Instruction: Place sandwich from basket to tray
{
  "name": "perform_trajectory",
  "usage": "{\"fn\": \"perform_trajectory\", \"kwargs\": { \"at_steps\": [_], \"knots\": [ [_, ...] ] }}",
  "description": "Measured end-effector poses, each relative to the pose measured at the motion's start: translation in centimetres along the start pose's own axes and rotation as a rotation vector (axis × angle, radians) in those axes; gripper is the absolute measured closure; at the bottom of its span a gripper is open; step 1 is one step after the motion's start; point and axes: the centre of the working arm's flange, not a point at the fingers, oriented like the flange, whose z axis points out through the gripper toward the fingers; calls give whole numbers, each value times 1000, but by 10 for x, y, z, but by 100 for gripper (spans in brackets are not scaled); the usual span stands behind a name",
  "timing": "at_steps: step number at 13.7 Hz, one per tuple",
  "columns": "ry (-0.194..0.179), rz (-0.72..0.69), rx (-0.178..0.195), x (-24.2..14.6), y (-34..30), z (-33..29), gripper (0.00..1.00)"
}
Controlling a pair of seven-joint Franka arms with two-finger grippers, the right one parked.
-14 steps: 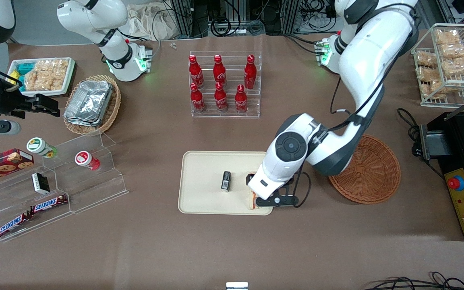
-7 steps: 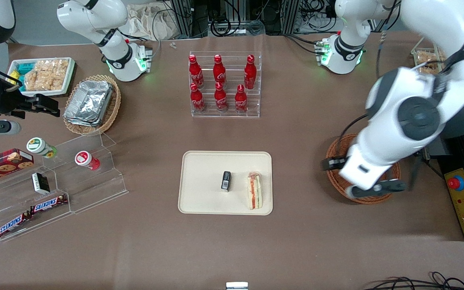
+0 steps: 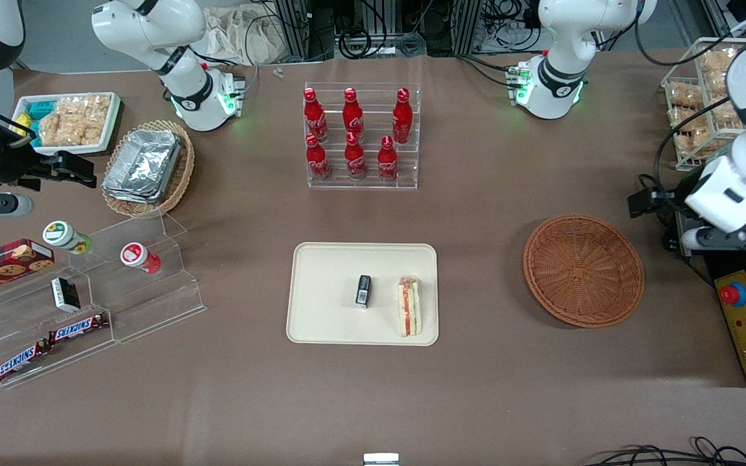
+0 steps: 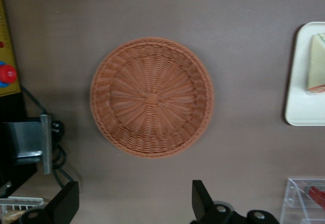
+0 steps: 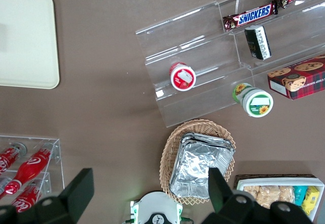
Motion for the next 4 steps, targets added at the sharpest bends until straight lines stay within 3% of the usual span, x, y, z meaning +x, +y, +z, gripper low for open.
{"fn": "perform_trajectory", "kwargs": {
  "at_steps": [4],
  "knots": [
    [11,-4,26,1,14,12,0]
  ]
}}
